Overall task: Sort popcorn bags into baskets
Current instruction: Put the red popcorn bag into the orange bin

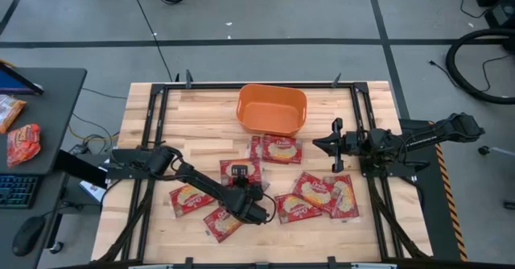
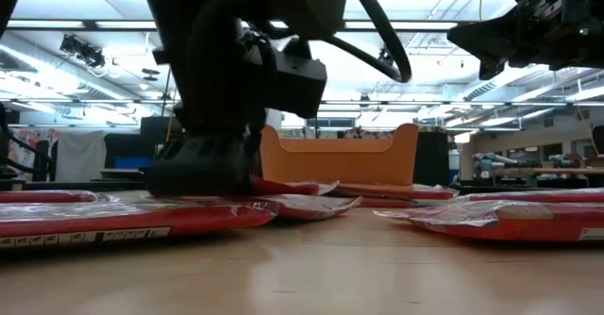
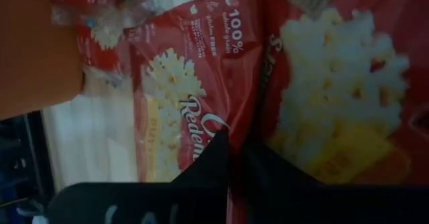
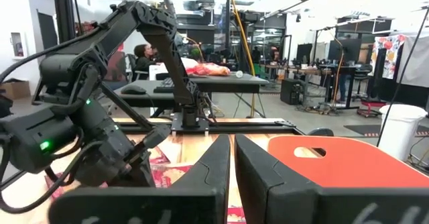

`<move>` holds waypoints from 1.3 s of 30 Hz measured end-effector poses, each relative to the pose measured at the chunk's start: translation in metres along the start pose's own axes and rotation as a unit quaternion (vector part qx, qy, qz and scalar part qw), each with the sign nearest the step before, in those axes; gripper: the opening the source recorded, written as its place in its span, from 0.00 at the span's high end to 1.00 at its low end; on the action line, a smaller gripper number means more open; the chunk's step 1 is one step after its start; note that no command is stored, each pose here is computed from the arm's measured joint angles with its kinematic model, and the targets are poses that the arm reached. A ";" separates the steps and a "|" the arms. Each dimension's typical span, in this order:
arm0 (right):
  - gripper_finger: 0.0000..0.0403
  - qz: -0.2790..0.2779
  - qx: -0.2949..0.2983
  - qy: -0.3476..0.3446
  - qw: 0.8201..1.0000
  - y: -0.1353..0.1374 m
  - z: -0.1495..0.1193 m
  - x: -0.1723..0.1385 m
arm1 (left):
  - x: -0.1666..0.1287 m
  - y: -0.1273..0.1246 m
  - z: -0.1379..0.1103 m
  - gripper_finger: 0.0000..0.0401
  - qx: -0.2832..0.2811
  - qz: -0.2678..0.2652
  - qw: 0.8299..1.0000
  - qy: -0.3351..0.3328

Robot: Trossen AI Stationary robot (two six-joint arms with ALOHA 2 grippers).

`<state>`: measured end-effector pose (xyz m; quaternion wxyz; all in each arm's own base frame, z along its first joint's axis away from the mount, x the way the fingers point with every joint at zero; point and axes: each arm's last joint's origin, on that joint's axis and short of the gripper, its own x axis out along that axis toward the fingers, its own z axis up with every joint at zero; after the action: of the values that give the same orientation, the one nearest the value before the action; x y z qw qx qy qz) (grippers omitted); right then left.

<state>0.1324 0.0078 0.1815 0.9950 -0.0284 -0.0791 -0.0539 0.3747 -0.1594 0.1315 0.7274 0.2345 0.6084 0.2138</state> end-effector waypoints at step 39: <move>0.93 0.000 -0.003 0.006 1.000 0.000 -0.001 0.001 | 0.099 0.215 0.061 0.90 0.062 0.082 0.989 -0.107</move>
<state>0.1333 0.0079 0.1802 0.9953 -0.0309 -0.0733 -0.0546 0.4464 0.0662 0.1923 0.7525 0.3500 0.5176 0.2079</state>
